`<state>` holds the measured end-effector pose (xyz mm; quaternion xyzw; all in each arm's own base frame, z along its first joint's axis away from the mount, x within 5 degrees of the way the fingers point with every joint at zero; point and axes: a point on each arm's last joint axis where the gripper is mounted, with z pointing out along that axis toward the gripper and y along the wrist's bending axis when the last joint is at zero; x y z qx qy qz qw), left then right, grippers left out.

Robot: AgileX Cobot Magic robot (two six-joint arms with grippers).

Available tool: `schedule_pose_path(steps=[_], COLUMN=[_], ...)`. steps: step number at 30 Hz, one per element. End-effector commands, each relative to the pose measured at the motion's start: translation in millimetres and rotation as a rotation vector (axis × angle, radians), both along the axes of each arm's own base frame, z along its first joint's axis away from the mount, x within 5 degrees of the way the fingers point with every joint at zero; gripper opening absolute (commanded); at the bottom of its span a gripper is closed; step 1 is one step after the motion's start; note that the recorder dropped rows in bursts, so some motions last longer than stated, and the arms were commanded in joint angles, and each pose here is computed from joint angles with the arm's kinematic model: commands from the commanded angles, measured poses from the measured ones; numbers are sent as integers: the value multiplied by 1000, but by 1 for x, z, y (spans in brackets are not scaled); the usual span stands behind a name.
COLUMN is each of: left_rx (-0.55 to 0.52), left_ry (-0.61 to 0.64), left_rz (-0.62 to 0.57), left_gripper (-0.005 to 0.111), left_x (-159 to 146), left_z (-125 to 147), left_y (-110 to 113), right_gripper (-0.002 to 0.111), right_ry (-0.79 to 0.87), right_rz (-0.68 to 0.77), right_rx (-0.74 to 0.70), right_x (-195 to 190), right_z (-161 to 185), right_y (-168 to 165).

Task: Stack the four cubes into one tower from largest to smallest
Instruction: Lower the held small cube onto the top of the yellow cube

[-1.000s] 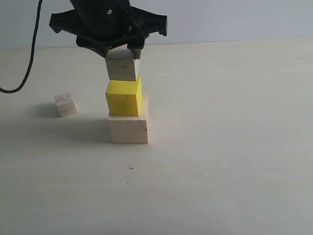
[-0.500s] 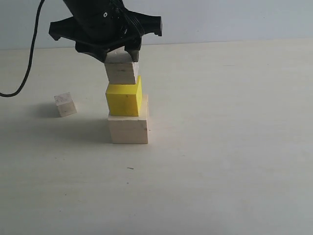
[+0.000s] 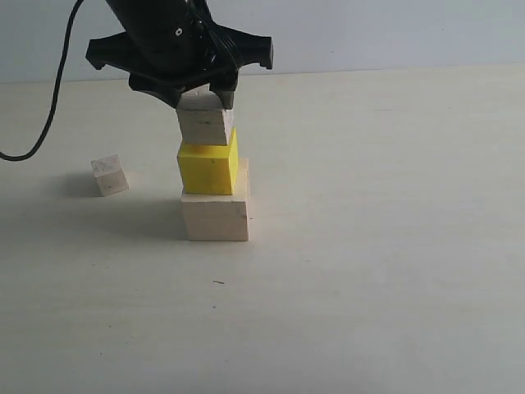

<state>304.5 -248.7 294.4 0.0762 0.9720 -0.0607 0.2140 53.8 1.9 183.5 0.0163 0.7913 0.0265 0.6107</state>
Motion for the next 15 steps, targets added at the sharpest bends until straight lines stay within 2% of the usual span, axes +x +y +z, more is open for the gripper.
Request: schedule_pose_path(steps=[1, 10, 15], left_rx=[-10, -9, 5], left_ry=[-9, -7, 11], left_rz=[-4, -4, 6], left_gripper=[1, 1, 1], left_x=[1, 1, 2], left_z=[1, 0, -9], left_y=[0, 0, 5], right_gripper=[0, 0, 0], right_ry=[-8, -8, -8], right_rz=[-6, -6, -6], right_rx=[-15, -11, -11], right_x=[0, 0, 0], right_z=[-1, -1, -1], right_y=[-1, -1, -1])
